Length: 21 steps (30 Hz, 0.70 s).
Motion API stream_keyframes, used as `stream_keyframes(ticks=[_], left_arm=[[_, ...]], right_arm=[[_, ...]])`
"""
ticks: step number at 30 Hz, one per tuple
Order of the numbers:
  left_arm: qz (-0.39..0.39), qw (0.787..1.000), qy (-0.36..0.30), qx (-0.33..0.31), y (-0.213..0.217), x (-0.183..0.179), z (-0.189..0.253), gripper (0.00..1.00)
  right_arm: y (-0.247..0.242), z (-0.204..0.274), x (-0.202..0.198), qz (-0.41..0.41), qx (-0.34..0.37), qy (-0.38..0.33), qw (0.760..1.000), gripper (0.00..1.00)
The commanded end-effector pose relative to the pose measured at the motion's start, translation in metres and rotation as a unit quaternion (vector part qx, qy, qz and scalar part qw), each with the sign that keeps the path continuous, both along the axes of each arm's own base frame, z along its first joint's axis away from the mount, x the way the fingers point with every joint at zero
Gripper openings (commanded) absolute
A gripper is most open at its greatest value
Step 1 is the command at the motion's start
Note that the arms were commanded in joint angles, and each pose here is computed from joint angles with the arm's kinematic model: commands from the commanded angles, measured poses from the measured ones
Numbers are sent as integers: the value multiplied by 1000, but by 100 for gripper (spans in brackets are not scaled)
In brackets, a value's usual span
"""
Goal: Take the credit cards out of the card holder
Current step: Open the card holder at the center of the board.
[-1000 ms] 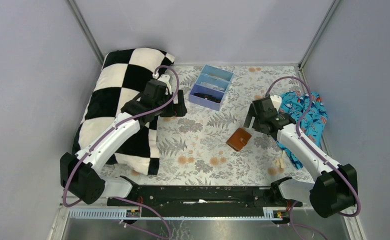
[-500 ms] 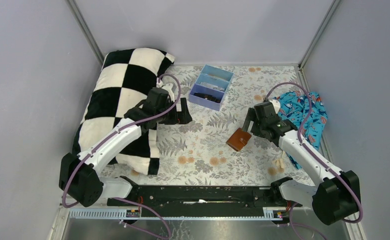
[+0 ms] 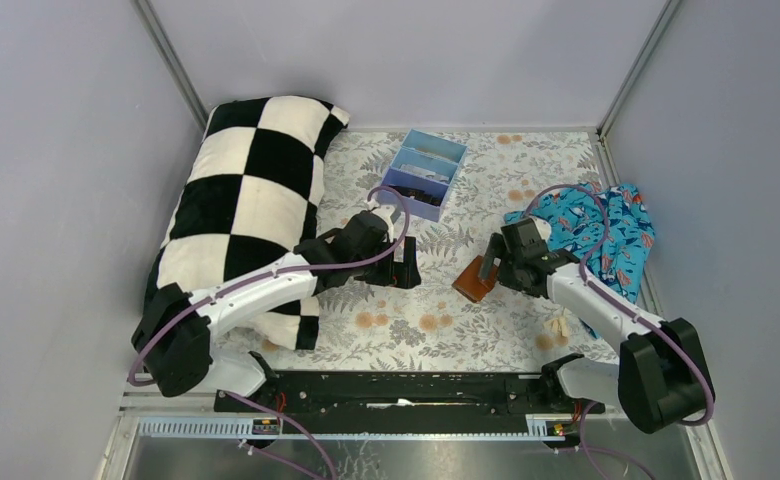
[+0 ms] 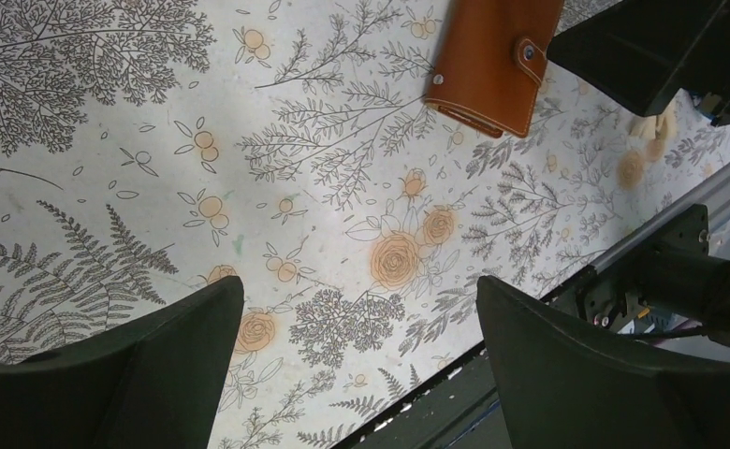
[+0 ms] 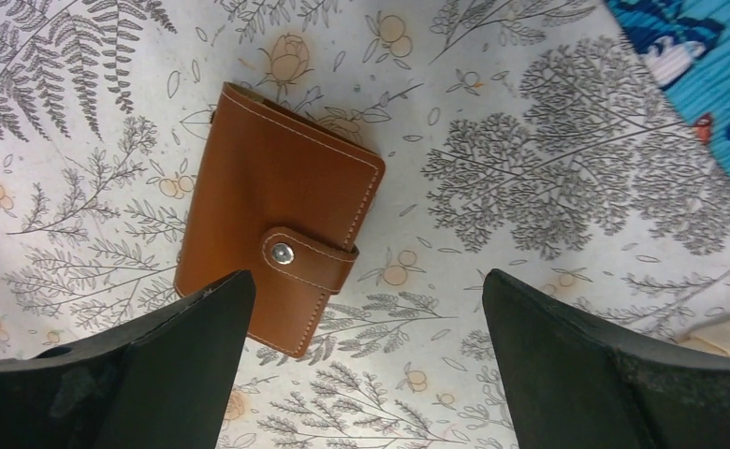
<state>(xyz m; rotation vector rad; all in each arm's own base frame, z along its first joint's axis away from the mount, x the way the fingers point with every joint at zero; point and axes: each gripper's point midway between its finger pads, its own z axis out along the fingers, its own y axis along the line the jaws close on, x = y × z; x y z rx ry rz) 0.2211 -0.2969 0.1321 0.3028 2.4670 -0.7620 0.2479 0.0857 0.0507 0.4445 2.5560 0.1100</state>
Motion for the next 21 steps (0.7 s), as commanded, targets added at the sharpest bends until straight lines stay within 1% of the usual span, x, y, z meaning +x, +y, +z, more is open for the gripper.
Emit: stream_keyframes(ticks=[1, 4, 7, 10, 14, 19, 21], left_arm=[[21, 999, -21, -23, -10, 14, 8, 99], [26, 999, -24, -12, -9, 18, 4, 99], [27, 999, -18, -6, -11, 20, -2, 99], [22, 1000, -8, -4, -15, 21, -7, 99], [20, 1000, -2, -3, -19, 21, -11, 99], [17, 1000, 0, 1, -20, 22, -13, 99], [16, 1000, 1, 1, -21, 22, -14, 99]], right_arm=[[18, 2, 13, -11, 39, -11, 999, 98], [20, -5, 18, -23, 37, -3, 999, 94], [21, -12, 22, -38, 37, 6, 999, 88], [26, -14, 25, -41, 42, 5, 998, 82], [27, -16, 24, -35, 24, 10, 999, 73], [28, -17, 18, -26, 16, 16, 999, 75], [29, -17, 16, -24, 12, 16, 1000, 74]])
